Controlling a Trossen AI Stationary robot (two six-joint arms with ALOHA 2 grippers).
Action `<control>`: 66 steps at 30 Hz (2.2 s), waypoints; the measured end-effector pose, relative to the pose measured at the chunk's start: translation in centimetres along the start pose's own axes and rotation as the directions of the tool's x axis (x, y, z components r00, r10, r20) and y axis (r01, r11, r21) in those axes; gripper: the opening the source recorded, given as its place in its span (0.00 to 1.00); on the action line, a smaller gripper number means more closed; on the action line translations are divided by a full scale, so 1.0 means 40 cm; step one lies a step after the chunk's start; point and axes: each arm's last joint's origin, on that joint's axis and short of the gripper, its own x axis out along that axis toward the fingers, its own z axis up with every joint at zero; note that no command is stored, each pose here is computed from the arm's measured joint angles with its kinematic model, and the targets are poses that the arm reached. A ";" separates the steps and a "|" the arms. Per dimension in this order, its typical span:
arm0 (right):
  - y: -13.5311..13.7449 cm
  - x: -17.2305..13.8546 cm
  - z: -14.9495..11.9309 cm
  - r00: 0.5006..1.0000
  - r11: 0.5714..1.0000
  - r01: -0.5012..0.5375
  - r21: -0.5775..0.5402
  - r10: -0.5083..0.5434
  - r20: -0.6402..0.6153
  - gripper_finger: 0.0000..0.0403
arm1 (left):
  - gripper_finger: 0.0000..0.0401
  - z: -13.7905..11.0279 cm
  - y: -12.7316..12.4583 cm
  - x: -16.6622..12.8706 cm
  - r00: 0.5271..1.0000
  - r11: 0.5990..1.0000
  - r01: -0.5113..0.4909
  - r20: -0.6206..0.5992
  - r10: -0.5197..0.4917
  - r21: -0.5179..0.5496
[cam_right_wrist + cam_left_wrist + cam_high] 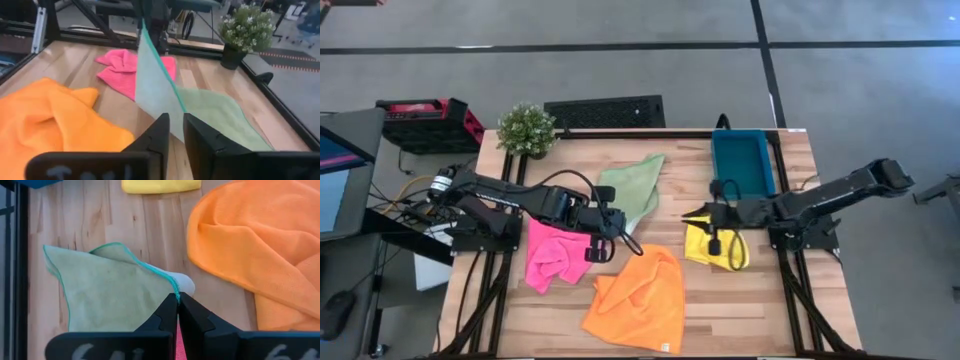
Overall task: Fold microfiber towels
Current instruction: Fold the green microfiber towel
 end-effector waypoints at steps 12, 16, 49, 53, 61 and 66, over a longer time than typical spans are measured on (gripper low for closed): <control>-0.006 0.214 0.082 0.985 0.982 -0.164 -0.088 0.160 -0.058 0.38 | 0.00 0.001 -0.029 -0.009 1.000 0.998 -0.006 0.013 0.005 0.066; -0.008 0.263 0.095 0.985 0.978 -0.166 -0.127 0.159 -0.065 0.41 | 0.00 0.002 -0.034 -0.010 1.000 0.997 -0.004 0.016 0.003 0.073; -0.039 0.405 0.001 0.935 0.952 -0.244 -0.183 0.181 -0.304 0.32 | 0.00 0.015 0.002 -0.151 0.995 0.989 -0.102 0.031 0.099 0.103; -0.047 0.404 -0.005 0.930 0.957 -0.238 -0.169 0.174 -0.324 0.32 | 0.00 0.025 0.013 -0.184 0.991 0.987 -0.126 0.058 0.120 0.098; -0.048 0.402 -0.012 0.919 0.957 -0.244 -0.157 0.177 -0.351 0.31 | 0.00 0.041 0.037 -0.247 0.977 0.976 -0.191 0.114 0.179 0.101; -0.047 0.400 -0.016 0.913 0.956 -0.249 -0.154 0.179 -0.368 0.31 | 0.00 0.052 0.048 -0.279 0.967 0.969 -0.219 0.158 0.200 0.115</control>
